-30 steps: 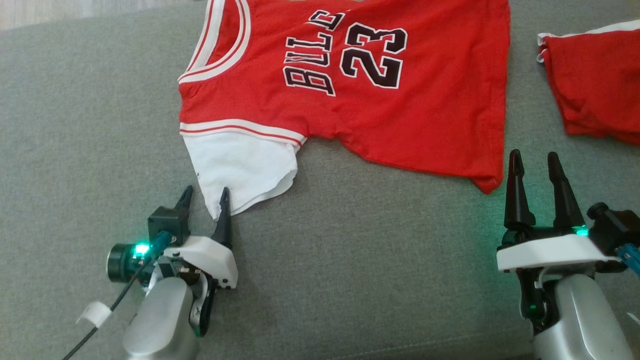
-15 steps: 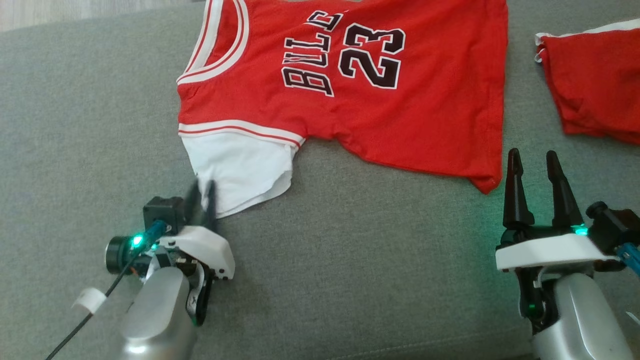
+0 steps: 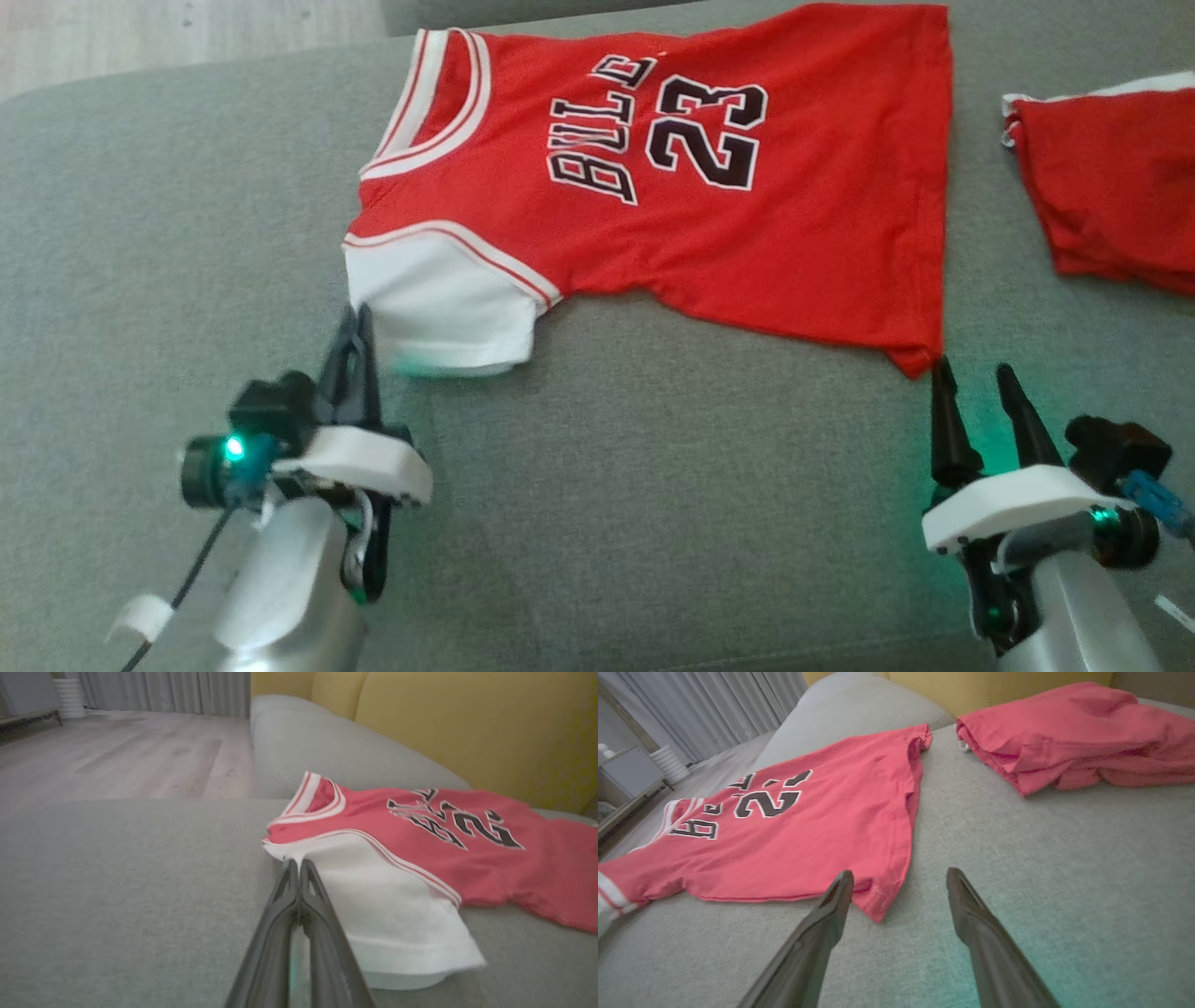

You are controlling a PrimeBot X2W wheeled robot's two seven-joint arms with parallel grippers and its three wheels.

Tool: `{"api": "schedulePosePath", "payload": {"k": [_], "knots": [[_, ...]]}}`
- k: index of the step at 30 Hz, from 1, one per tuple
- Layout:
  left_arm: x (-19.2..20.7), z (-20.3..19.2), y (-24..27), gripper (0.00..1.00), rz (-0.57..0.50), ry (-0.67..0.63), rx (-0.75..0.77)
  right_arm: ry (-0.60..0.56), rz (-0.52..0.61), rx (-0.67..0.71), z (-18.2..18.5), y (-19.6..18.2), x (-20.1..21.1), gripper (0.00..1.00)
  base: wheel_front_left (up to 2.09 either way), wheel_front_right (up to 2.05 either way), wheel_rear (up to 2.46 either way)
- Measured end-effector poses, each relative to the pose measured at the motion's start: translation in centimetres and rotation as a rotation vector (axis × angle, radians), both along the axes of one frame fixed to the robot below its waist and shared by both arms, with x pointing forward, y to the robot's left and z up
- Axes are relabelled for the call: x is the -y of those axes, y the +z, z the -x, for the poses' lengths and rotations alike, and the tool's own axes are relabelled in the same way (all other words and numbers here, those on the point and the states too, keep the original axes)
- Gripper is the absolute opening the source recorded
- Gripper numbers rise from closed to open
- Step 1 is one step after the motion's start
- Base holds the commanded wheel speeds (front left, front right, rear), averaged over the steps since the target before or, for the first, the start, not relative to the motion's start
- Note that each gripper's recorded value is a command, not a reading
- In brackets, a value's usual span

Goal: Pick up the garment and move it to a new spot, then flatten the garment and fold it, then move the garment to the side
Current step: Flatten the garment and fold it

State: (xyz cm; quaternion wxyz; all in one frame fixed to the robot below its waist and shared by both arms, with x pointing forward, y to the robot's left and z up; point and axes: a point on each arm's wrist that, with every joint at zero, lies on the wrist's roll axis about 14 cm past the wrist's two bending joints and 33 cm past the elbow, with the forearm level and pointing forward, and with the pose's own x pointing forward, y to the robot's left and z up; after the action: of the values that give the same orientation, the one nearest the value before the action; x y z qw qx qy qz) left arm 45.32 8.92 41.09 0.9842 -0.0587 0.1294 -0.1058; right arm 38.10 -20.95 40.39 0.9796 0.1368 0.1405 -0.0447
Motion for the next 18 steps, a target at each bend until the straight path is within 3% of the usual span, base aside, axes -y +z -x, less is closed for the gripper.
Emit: {"api": "schedulePosePath", "payload": {"k": [9, 18], "knots": [[-3.7, -1.2, 7.6, 0.00, 0.059, 0.157, 0.250, 0.025, -0.043, -0.100, 0.5, -2.8, -1.4, 1.00, 0.00, 0.00, 0.00], [-4.2, 0.4, 7.2, 0.00, 0.060, 0.162, 0.243, 0.078, -0.065, -0.131, 0.0, -3.7, -3.3, 1.00, 0.00, 0.00, 0.00]]}}
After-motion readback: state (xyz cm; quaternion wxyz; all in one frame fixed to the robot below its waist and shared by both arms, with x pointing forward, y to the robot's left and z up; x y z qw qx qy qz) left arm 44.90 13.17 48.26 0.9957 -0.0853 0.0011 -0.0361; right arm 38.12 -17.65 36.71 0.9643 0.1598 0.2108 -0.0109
